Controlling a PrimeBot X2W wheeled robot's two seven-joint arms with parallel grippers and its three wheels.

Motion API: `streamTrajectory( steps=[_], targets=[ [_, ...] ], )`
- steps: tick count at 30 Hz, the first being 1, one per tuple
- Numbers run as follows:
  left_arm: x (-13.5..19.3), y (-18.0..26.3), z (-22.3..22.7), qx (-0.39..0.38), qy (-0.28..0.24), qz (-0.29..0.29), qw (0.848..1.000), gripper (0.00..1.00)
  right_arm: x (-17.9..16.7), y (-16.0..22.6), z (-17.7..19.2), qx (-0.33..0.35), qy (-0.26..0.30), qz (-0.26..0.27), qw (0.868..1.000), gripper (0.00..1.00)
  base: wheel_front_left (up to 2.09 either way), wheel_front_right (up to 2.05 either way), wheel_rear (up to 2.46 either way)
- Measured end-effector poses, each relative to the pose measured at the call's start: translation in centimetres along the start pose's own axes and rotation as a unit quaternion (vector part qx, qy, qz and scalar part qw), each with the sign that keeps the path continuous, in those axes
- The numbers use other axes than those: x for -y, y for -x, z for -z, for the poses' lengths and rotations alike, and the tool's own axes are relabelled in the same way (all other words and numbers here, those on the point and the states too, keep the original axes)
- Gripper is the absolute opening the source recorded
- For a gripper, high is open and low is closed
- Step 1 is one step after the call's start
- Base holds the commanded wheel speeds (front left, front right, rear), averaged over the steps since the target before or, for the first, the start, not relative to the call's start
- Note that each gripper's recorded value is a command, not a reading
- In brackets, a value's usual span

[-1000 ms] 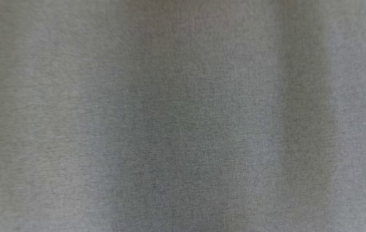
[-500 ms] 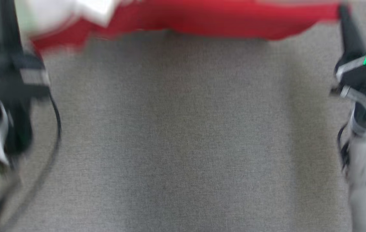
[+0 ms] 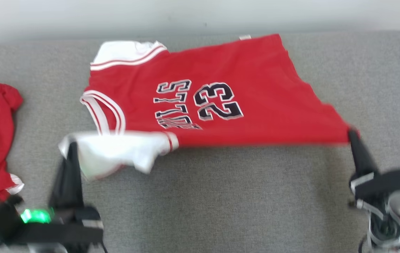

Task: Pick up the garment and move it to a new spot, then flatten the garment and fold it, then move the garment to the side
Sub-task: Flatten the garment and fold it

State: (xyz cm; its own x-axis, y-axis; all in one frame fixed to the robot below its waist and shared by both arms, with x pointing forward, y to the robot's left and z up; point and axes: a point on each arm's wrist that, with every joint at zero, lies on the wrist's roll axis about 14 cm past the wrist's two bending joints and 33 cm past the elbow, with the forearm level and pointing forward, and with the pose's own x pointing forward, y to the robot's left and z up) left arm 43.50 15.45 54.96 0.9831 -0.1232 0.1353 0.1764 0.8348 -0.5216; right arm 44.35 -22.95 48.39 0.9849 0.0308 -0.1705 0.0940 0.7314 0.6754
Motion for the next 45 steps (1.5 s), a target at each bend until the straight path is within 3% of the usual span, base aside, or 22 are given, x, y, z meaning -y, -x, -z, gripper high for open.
streamTrajectory(
  steps=[10, 22, 31, 39, 45],
  targets=[
    [-4.0, 8.6, 5.9, -0.082, 0.036, -0.112, 0.990, 0.00, 5.0, 6.2, 4.9, -0.053, -0.005, 0.078, 0.995, 0.00, 0.00, 0.00, 0.00],
    [-5.3, 13.9, 9.4, -0.132, 0.060, -0.160, 0.976, 0.00, 8.0, 10.5, 7.2, -0.089, -0.002, 0.126, 0.988, 0.00, 0.00, 0.00, 0.00],
    [-4.2, 11.0, 8.3, -0.103, 0.060, -0.123, 0.985, 0.00, 7.0, 9.8, 6.8, -0.080, -0.021, 0.111, 0.990, 0.00, 0.00, 0.00, 0.00],
    [-2.0, 6.4, 6.9, -0.094, 0.018, -0.039, 0.995, 0.00, 3.4, 7.0, 5.4, -0.063, -0.030, 0.054, 0.996, 0.00, 0.00, 0.00, 0.00],
    [-1.6, 3.2, 6.0, -0.096, -0.009, -0.009, 0.995, 0.00, 2.1, 5.1, 4.5, -0.062, -0.021, 0.038, 0.997, 0.00, 0.00, 0.00, 0.00]
  ],
)
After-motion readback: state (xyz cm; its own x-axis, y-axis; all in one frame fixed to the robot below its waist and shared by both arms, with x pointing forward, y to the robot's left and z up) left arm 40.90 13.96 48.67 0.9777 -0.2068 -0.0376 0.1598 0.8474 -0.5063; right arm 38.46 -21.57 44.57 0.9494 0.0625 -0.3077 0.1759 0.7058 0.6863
